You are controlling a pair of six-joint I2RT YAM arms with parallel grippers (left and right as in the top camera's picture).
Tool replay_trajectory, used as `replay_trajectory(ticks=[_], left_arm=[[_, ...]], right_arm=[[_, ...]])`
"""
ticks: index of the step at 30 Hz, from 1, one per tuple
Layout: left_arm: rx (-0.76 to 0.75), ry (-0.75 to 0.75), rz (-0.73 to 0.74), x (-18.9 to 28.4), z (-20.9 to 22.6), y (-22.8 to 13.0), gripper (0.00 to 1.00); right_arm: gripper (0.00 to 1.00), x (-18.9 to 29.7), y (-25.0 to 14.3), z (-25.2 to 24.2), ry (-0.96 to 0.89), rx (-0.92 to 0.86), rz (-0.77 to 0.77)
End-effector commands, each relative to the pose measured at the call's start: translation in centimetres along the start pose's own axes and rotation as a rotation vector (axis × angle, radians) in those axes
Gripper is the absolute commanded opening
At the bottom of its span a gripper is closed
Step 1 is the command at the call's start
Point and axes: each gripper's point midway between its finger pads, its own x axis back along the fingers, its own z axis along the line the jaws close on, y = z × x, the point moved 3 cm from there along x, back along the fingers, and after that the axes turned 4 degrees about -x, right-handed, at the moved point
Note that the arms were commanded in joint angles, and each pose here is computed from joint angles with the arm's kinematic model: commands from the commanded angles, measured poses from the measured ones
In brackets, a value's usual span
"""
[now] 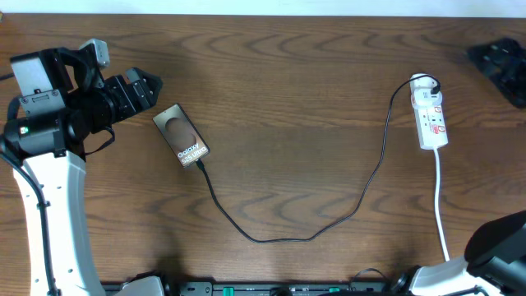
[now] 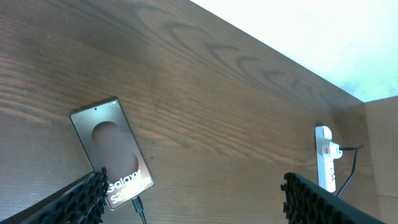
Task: Plug charger to phone and switch on socket
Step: 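Move the right gripper to the white power strip's switch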
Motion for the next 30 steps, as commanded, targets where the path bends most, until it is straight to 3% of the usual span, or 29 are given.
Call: replay_trajectory(ticks=[1,12,17,20,30], left_arm=[[-0.024,0.001,0.001,-0.1,0.0,0.1,0.88],[-0.020,0.003,0.011,-0.1,0.0,-0.1,0.88],[-0.020,0.003,0.011,-0.1,0.0,-0.1,0.88],[-0.020,0.003,0.011,-0.1,0.0,-0.1,0.88],[-0.015,0.004,0.017,-0.1,0.0,-0.3,0.88]], right_arm=[[0.99,-0.6,0.6,-2.1,0.050,0.021,0.022],[0.99,-6.5,2.3,-5.1,0.137,0.011,0.186],[0.99,-9.4,-0.5,-7.9,-0.034,0.033,0.350],[0.99,-10.9,-2.6,-8.5,-0.037,0.077,0.443],[0.99,-13.5,-4.7,-10.3,-0.133,0.110,0.543]])
